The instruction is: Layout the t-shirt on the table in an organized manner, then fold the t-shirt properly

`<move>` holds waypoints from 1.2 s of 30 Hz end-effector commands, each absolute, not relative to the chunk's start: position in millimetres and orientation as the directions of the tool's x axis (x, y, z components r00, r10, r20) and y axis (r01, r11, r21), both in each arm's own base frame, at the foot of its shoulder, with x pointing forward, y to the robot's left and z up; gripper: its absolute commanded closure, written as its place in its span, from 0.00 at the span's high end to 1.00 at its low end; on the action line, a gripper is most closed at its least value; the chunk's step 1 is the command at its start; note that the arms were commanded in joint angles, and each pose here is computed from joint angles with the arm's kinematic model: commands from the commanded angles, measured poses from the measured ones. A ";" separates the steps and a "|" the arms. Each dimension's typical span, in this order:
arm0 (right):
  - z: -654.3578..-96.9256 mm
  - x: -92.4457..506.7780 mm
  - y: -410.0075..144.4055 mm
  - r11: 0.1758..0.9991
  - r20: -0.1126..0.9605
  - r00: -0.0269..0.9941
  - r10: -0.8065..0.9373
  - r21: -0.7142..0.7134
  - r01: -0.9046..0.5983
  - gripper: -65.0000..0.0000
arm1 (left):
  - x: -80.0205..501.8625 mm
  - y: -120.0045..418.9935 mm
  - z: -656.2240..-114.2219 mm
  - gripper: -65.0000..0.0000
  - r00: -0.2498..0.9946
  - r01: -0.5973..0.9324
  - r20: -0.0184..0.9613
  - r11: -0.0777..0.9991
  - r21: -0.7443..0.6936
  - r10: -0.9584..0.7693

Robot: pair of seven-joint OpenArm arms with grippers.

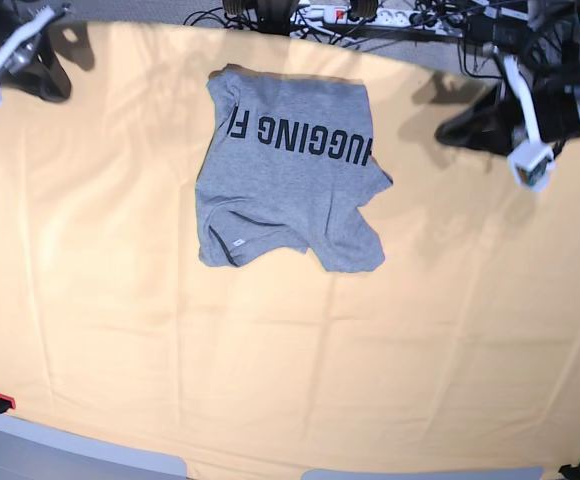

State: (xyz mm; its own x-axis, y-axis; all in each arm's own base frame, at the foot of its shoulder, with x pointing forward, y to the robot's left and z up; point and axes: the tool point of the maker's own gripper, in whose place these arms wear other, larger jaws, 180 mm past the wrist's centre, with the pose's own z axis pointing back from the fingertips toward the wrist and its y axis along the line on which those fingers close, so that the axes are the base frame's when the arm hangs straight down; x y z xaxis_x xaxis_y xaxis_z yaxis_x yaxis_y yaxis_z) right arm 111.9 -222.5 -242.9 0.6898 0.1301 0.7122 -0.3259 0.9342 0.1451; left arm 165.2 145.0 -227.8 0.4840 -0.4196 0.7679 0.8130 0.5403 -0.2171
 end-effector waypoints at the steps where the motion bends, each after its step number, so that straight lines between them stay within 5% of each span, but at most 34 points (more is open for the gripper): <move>1: -238.0 105.2 -225.9 0.937 0.707 0.692 0.143 0.129 -0.325 0.00 | 156.9 142.1 -221.0 0.00 0.471 0.825 0.772 0.524 -0.213 -0.427; 12: -252.9 15.1 -241.9 0.968 0.447 0.890 0.090 0.172 -0.184 0.00 | 41.4 155.6 -251.1 0.00 0.713 0.700 0.490 0.548 -0.458 -0.502; 18: -292.6 -41.5 -253.0 0.936 0.249 0.962 -0.112 0.351 0.018 0.00 | -19.0 183.3 -277.1 0.00 0.834 0.535 0.243 0.619 -0.575 -0.495; 24: -348.2 -89.9 -237.8 0.817 -0.006 0.976 -0.219 0.545 0.187 0.00 | -79.6 213.4 -325.9 0.00 0.907 0.293 -0.049 0.711 -0.639 -0.418; 28: -388.5 -124.0 -227.5 0.803 -0.180 0.967 -0.181 0.541 0.251 0.00 | -112.5 213.8 -361.2 0.00 0.916 0.150 -0.180 0.723 -0.674 -0.358; 31: -415.7 -149.0 -221.8 0.815 -0.296 0.946 -0.131 0.511 0.273 0.00 | -122.8 210.0 -391.7 0.00 0.925 0.064 -0.237 0.735 -0.675 -0.298; 36: -462.2 -158.2 -212.5 0.844 -0.320 0.941 -0.111 0.470 0.259 0.00 | -120.1 202.0 -443.5 0.00 0.941 -0.040 -0.278 0.753 -0.657 -0.193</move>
State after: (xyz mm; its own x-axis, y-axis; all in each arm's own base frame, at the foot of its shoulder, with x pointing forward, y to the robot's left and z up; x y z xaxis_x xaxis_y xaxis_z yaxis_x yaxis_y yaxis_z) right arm -152.0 -209.3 -467.9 0.9444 -0.1172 -0.3071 0.2579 0.8435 0.4711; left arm -115.9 196.3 -447.9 0.9465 -0.1797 -0.2681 -0.0449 0.7493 -0.6608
